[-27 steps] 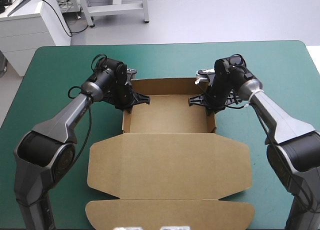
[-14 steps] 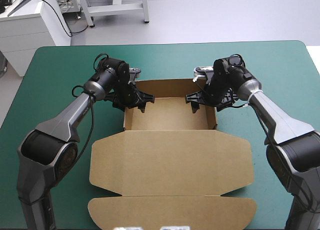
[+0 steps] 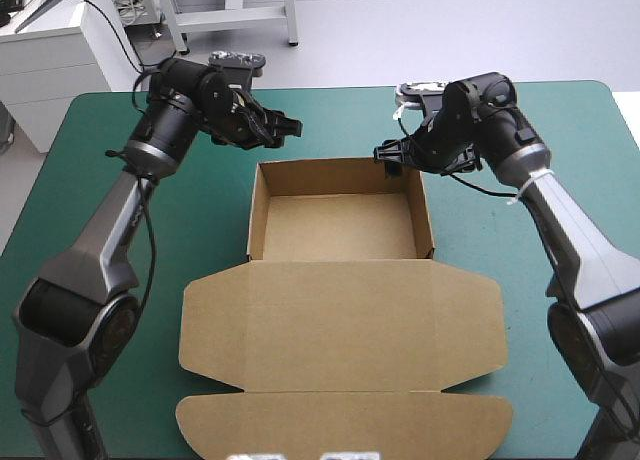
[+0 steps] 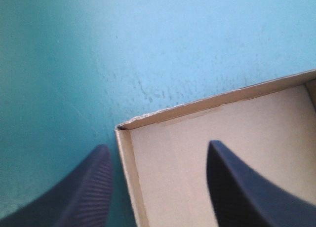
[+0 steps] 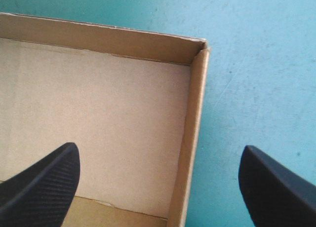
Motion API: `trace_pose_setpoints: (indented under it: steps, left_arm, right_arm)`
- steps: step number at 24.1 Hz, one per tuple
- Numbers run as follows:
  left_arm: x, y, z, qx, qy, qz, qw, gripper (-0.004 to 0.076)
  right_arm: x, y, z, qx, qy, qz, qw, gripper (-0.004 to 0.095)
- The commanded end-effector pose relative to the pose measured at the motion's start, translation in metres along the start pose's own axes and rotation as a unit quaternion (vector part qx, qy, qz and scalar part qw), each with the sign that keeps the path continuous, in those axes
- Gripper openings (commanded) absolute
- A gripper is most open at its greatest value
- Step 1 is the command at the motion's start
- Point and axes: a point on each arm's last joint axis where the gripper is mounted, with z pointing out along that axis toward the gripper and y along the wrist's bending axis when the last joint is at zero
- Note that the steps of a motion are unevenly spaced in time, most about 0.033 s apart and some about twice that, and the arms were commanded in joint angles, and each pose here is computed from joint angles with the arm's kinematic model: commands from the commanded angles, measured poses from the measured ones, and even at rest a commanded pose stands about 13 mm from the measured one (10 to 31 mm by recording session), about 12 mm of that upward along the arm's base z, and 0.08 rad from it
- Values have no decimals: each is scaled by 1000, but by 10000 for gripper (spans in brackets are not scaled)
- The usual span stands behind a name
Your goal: Fold the box
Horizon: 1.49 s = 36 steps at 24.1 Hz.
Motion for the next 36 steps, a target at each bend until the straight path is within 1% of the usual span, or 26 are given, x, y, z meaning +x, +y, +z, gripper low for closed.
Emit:
trace_pose_setpoints:
  steps: [1,2,3,5,11,13,15,18,20,21,22,24,26,29,32,36]
  left_arm:
    - [3,-3,-86,14,-69,61,996,88]
    - [5,-2,-99,15,-82,66,994,-4]
    - [6,-2,-111,17,-94,66,993,5]
    - [11,-3,-132,24,-114,65,991,5]
    - [30,-4,-196,48,-177,65,981,-3]
    - [49,-7,-239,84,-218,65,970,-8]
    - [62,-6,-257,90,-233,71,966,-8]
    - [83,-2,-265,84,-225,85,967,-8]
    - [111,3,-263,82,-202,83,972,-8]
    - [120,4,-259,81,-194,83,974,-8]
    - [132,6,-256,75,-184,108,974,-8]
    - [154,10,-248,74,-161,113,978,-8]
    - [176,12,-238,85,-144,106,980,-8]
    - [197,14,-230,91,-147,109,979,-8]
    - [220,18,-217,91,-127,106,982,-8]
    - [247,23,-207,90,-124,101,983,-8]
  right_arm:
    - [10,0,-71,-14,-70,0,997,808]
    - [16,1,-80,-21,-75,0,997,808]
    - [21,1,-89,-29,-79,1,996,808]
    - [32,-1,-99,-29,-82,1,996,808]
    - [54,-15,-109,25,-84,-14,996,808]
    - [56,-14,-99,19,-65,-12,998,808]
    - [53,-12,-86,14,-49,-11,999,808]
    - [45,-11,-61,14,-28,5,1000,808]
    - [38,-10,-33,12,-10,7,1000,808]
    - [36,-9,-24,11,-2,0,1000,806]
    - [33,-9,-13,12,1,-14,1000,806]
    - [30,-11,4,21,12,-22,999,806]
    - [28,-11,18,23,22,-28,999,806]
    - [27,-11,32,23,31,-27,999,806]
    - [27,-11,46,25,46,-27,998,806]
    - [29,-9,64,11,70,-20,997,806]
